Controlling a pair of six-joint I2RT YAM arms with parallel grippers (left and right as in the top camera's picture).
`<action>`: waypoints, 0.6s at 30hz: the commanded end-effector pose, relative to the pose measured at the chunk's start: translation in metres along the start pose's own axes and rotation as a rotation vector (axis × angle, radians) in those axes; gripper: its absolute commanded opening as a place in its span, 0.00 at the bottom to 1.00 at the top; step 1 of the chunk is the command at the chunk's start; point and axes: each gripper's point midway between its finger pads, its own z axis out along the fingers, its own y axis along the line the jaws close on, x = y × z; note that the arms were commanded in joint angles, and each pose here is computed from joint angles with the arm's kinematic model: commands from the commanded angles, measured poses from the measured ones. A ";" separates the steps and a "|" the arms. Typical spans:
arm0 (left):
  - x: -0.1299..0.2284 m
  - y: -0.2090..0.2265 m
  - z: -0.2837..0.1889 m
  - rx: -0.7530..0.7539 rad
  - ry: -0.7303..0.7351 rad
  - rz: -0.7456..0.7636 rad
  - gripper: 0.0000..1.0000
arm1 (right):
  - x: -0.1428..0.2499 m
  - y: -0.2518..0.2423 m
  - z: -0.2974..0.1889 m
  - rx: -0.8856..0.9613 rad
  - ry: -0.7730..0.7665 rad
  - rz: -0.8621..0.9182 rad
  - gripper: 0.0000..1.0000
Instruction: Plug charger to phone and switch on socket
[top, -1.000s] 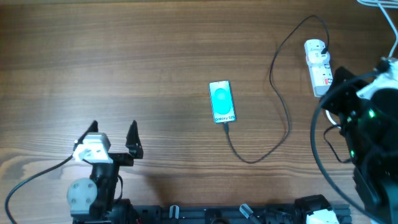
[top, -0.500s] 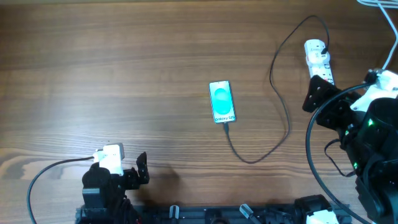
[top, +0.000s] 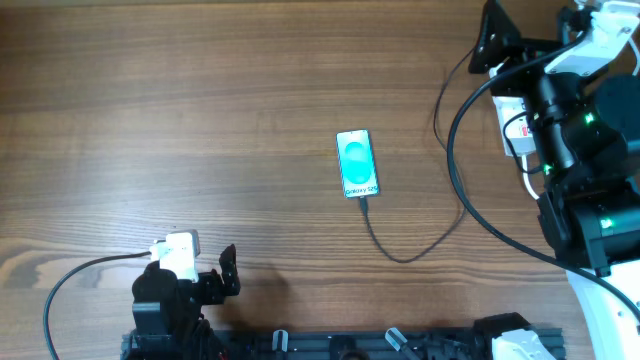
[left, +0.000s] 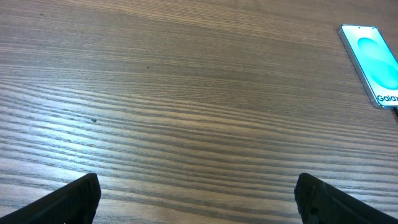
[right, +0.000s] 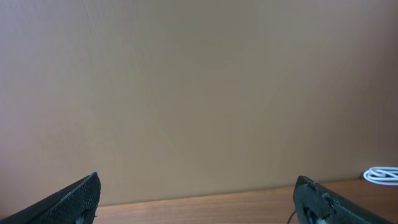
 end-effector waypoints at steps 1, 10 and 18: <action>0.001 -0.001 -0.001 0.008 0.000 -0.005 1.00 | -0.014 -0.007 -0.021 0.016 -0.056 -0.067 1.00; 0.001 -0.001 -0.001 0.008 0.000 -0.005 1.00 | 0.036 -0.065 -0.111 0.100 -0.385 -0.051 1.00; 0.001 -0.001 -0.001 0.008 0.000 -0.005 1.00 | 0.132 -0.120 -0.160 0.181 -0.622 0.240 1.00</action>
